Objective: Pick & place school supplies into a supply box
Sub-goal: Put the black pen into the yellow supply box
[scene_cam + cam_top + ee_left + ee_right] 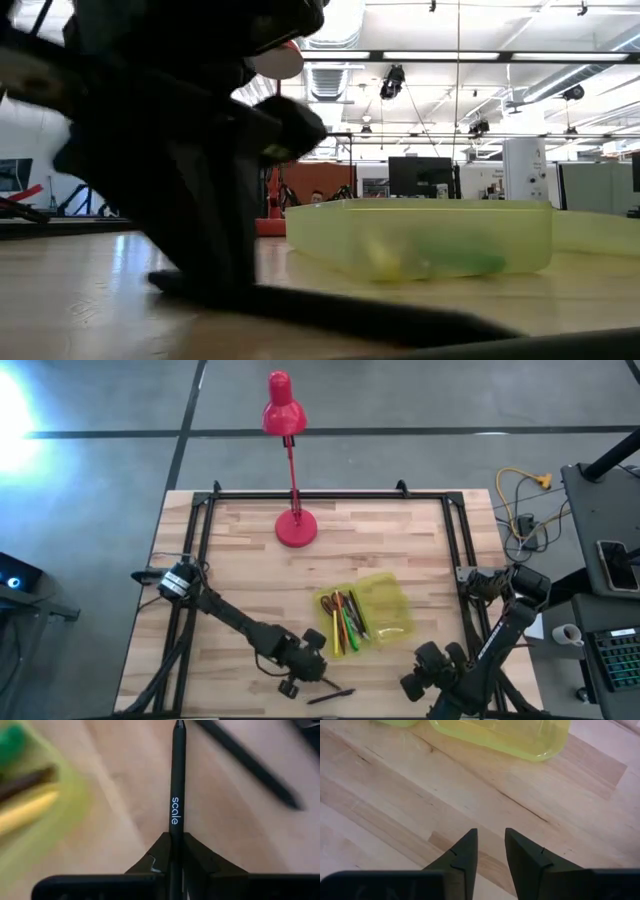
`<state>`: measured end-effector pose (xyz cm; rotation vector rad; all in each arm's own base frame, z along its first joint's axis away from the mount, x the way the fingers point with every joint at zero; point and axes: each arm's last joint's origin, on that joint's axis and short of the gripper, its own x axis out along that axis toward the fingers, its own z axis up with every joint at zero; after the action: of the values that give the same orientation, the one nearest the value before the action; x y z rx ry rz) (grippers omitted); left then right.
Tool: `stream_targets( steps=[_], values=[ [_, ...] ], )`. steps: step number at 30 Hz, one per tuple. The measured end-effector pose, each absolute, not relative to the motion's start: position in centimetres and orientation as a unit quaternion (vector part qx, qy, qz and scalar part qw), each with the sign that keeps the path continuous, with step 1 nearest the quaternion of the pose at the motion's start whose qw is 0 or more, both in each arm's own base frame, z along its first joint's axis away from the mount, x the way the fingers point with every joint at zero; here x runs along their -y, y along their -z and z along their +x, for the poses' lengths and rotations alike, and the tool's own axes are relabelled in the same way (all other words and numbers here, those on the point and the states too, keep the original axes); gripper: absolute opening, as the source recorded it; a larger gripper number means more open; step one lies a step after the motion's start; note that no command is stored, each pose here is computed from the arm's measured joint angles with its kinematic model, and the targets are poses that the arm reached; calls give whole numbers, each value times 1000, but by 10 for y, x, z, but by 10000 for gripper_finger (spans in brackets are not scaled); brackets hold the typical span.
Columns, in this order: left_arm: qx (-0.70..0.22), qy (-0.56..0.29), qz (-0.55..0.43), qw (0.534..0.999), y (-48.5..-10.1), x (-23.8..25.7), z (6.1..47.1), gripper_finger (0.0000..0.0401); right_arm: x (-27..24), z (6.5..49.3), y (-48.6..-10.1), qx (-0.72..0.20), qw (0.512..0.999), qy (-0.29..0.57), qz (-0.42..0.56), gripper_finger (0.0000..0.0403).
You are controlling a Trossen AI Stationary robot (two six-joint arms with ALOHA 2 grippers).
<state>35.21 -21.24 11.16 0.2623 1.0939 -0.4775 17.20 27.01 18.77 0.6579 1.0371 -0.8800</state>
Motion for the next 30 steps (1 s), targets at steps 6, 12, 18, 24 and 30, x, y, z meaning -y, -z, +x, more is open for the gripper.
stream_targets(
  steps=[6, 12, 18, 24, 30],
  values=[
    [-522, 271, 60, 806, -151, 195, 348, 7, -270, 172, -188, -471, 728, 400, 298, 84],
    [-476, 216, 57, 850, -226, 157, 335, 5, -269, 172, -188, -468, 731, 400, 294, 77],
    [-437, 158, 53, 884, -268, 121, 327, 3, -267, 171, -188, -447, 746, 405, 284, 76],
    [-444, 183, 112, 870, -249, 122, 337, 8, -267, 171, -188, -442, 743, 409, 293, 79],
    [-491, 208, 160, 831, -199, 131, 353, 82, -268, 173, -188, -434, 731, 417, 323, 73]
  ],
)
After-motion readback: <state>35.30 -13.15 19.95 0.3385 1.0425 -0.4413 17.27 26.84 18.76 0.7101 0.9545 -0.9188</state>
